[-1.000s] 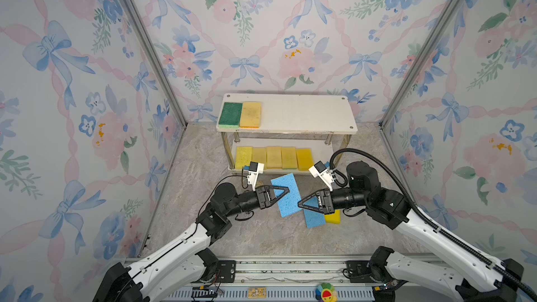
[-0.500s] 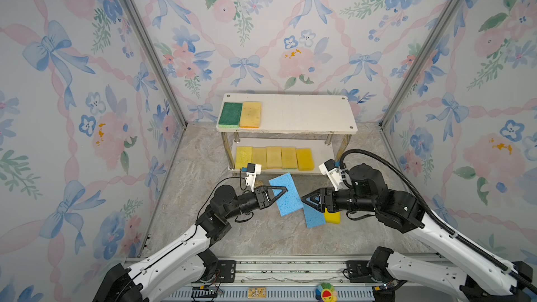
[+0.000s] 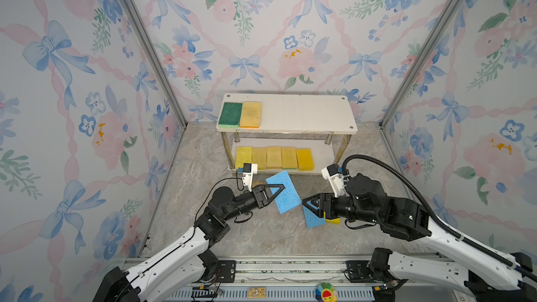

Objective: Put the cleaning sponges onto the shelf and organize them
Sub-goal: 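Open the left gripper and draw it back while the right gripper holds the sponge, then carry the blue sponge up over the top shelf with the right gripper, then lower the blue sponge onto the top shelf beside the pale yellow sponge, then open the right gripper and withdraw it down toward the table, then lower the right gripper onto the blue sponge on the bright yellow sponge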

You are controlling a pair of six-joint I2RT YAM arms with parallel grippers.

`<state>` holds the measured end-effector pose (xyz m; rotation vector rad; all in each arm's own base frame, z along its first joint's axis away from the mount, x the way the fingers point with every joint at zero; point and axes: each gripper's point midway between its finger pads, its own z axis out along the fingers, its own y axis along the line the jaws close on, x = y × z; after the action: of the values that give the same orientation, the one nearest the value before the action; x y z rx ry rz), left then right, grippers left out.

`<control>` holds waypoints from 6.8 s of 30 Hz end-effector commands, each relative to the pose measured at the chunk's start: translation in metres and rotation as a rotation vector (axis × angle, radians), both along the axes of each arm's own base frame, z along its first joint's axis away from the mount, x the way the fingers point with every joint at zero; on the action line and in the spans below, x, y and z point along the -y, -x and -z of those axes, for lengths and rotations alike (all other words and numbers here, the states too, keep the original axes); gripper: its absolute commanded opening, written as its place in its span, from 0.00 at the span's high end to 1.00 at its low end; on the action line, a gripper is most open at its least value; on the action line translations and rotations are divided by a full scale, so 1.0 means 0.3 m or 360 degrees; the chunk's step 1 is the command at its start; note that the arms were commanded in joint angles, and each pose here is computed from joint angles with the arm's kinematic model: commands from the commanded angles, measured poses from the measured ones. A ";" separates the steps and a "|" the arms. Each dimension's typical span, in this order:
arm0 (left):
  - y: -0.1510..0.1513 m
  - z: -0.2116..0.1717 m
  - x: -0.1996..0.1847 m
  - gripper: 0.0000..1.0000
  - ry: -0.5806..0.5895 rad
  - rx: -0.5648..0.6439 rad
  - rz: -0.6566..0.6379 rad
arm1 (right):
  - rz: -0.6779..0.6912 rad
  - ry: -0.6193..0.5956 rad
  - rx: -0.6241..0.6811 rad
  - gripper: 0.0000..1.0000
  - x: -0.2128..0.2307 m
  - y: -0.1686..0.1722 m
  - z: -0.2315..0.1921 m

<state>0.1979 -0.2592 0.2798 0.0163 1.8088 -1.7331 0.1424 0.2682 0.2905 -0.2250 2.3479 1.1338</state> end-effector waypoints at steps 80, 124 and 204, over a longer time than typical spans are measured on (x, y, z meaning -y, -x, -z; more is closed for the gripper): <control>-0.051 0.132 -0.233 0.02 -0.0492 -0.0001 -0.0335 | 0.0164 0.0046 0.0352 1.00 0.126 -0.126 -0.331; -0.163 0.301 -0.395 0.02 -0.0905 0.0016 -0.0363 | 0.0083 -0.0447 0.0197 0.97 -0.263 -0.801 -0.433; 0.060 0.417 -0.038 0.06 -0.0709 -0.0253 -0.0090 | 0.0247 0.0586 -0.0185 0.16 0.433 -0.008 0.337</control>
<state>0.1716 -0.2438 0.1552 0.1461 2.2999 -1.2693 0.1497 0.1430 0.2118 -0.1475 2.5511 0.6915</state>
